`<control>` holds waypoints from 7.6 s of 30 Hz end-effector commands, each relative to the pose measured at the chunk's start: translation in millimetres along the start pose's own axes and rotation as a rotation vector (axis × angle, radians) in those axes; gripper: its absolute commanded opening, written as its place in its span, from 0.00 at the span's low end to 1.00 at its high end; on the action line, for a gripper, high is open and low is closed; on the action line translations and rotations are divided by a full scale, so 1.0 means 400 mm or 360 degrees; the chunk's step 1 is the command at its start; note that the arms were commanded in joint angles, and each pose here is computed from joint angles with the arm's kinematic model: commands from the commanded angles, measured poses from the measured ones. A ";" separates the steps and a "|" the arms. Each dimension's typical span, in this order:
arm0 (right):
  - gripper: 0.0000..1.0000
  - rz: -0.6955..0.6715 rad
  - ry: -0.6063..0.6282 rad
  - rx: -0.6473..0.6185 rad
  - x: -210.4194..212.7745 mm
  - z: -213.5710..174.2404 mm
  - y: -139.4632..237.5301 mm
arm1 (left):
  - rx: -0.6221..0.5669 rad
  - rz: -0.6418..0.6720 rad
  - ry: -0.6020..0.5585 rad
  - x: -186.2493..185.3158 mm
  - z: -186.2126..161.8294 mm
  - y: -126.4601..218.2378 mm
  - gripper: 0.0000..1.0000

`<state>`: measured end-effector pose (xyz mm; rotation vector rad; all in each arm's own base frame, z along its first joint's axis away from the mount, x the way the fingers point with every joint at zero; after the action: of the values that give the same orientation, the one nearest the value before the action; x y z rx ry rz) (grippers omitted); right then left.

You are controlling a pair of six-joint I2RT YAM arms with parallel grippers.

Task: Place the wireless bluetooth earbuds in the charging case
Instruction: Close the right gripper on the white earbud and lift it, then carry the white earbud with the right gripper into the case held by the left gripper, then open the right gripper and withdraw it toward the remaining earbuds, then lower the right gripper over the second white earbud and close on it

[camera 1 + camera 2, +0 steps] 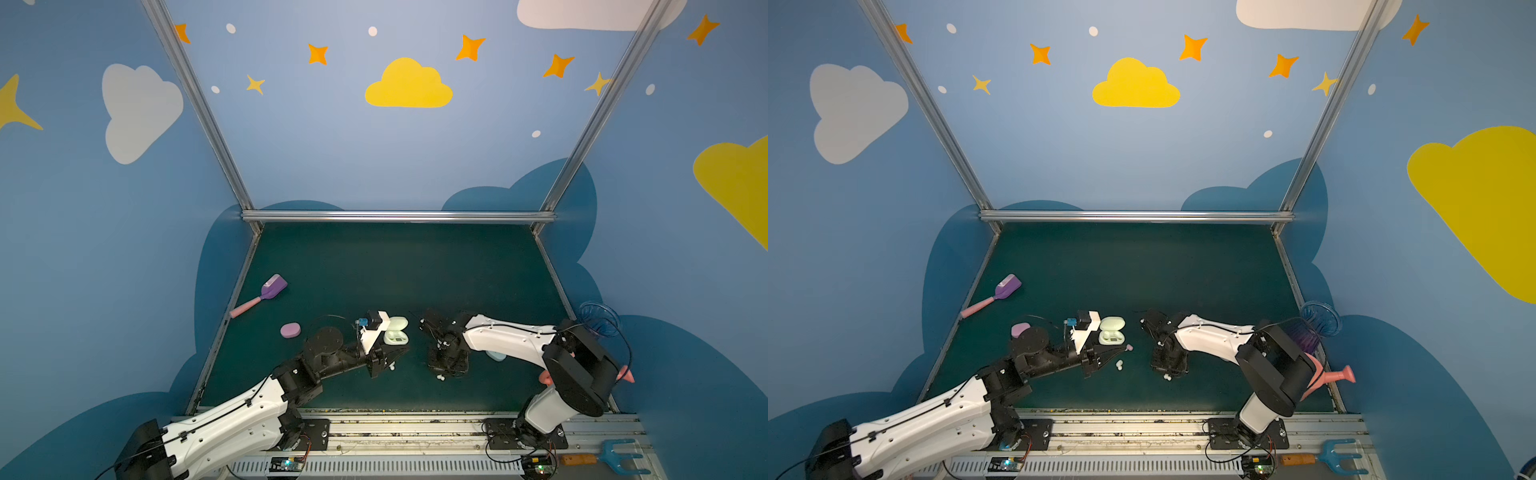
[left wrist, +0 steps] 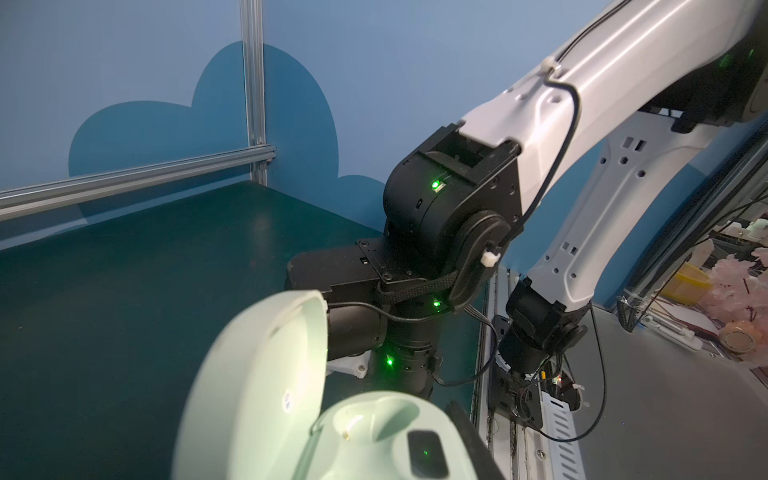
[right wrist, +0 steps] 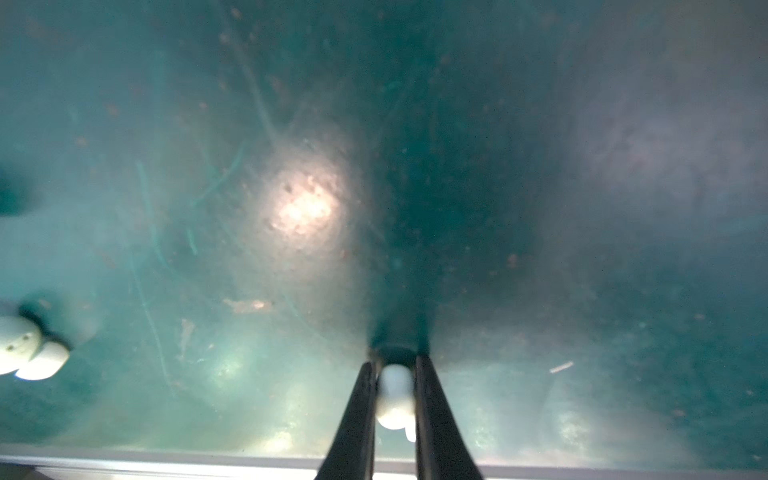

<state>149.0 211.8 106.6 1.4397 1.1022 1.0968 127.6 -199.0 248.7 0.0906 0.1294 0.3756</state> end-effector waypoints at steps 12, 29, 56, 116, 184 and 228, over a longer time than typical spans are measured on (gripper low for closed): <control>0.13 0.0339 -0.0003 -0.0308 -0.051 0.019 0.156 | -0.0005 -0.0058 -0.0032 -0.002 0.006 -0.022 0.13; 0.09 0.1173 0.0309 -0.0896 -0.112 -0.045 0.559 | -0.0090 -0.0280 -0.0137 0.000 0.060 -0.128 0.10; 0.07 0.1654 0.0689 -0.0787 -0.093 -0.130 0.631 | -0.0357 -0.0745 -0.0143 -0.008 0.130 -0.224 0.07; 0.60 0.1528 0.0752 -0.0810 -0.069 -0.133 0.670 | -0.0310 -0.0716 -0.0098 -0.006 0.115 -0.229 0.07; 0.54 0.0232 -0.0078 -0.0105 0.261 -0.021 0.079 | -0.0180 0.0559 0.0329 0.128 0.098 0.192 0.11; 0.35 0.0047 -0.0160 0.0068 0.337 -0.003 -0.029 | -0.0254 0.0545 0.0294 0.115 0.111 0.208 0.11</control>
<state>172.5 345.6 110.7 1.5634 1.0286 1.0505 147.8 -109.4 290.1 -0.0547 0.2886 0.7328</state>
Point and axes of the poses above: each gripper's point midway between its finger pads, its own y axis back along the fingers, its own x axis along the line the jaws close on, z = x × y, the point moved 9 cm from there along y, back along the fingers, and after that the axes turned 6 degrees about -y, right-handed, at the moved point
